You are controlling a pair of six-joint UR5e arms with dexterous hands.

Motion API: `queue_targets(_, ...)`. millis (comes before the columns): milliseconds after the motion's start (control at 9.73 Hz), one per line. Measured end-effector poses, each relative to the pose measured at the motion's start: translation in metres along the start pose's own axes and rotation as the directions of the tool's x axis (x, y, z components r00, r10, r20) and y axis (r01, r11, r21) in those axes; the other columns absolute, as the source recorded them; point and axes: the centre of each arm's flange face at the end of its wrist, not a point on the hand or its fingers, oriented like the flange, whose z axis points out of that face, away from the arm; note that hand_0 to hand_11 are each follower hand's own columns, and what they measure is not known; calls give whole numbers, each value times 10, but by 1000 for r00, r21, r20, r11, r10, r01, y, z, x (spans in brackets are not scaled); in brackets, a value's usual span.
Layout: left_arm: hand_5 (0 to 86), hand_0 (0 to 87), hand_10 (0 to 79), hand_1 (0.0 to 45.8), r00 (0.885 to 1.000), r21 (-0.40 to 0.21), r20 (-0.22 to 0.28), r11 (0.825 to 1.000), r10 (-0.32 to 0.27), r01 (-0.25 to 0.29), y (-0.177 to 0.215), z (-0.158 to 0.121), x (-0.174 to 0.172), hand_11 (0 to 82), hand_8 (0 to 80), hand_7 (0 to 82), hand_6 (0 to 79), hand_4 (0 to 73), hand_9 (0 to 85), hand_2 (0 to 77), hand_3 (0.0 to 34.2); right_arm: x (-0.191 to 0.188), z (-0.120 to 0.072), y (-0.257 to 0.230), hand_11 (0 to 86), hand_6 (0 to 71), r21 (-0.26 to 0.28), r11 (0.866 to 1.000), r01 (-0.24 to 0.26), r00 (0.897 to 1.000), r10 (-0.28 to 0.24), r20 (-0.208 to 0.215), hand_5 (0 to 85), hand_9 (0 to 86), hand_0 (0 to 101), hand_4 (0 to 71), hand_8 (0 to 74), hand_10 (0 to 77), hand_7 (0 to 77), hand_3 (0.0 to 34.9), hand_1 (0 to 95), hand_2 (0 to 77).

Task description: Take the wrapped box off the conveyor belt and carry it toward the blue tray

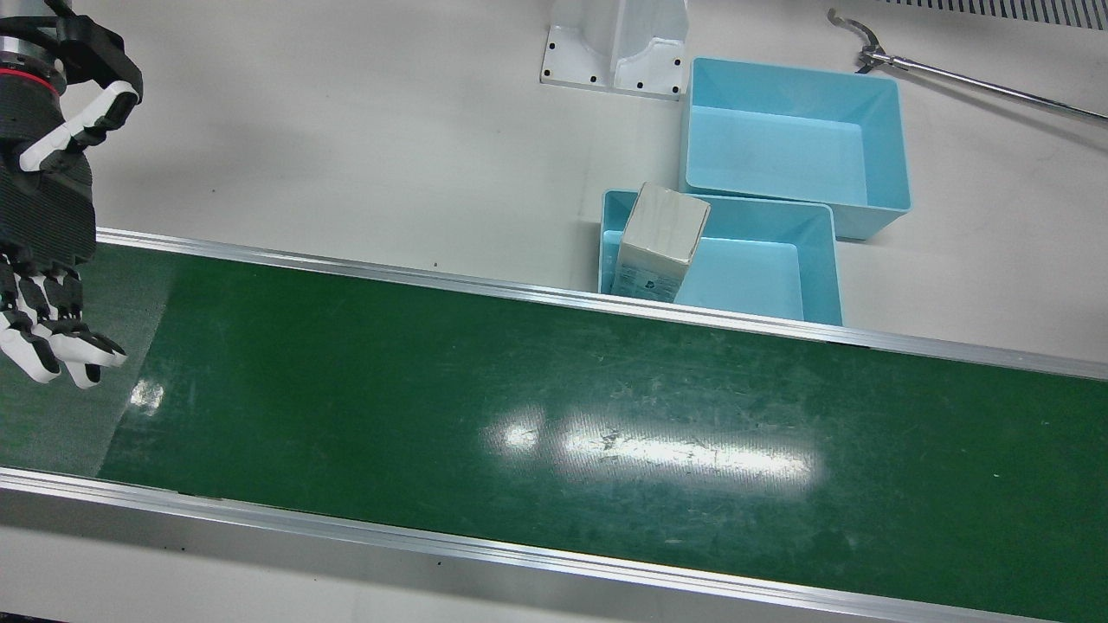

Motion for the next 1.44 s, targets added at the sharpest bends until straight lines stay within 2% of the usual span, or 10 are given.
queue_targets(1438, 11, 0, 5, 0, 1000, 0, 0, 1000, 0, 0, 0, 0, 0, 5, 5, 5, 5, 0, 0, 11, 0, 0, 0, 0, 114, 87, 0, 1000, 0, 1000, 0, -1, 136, 224, 388, 60, 191, 76, 213, 1, 22, 16)
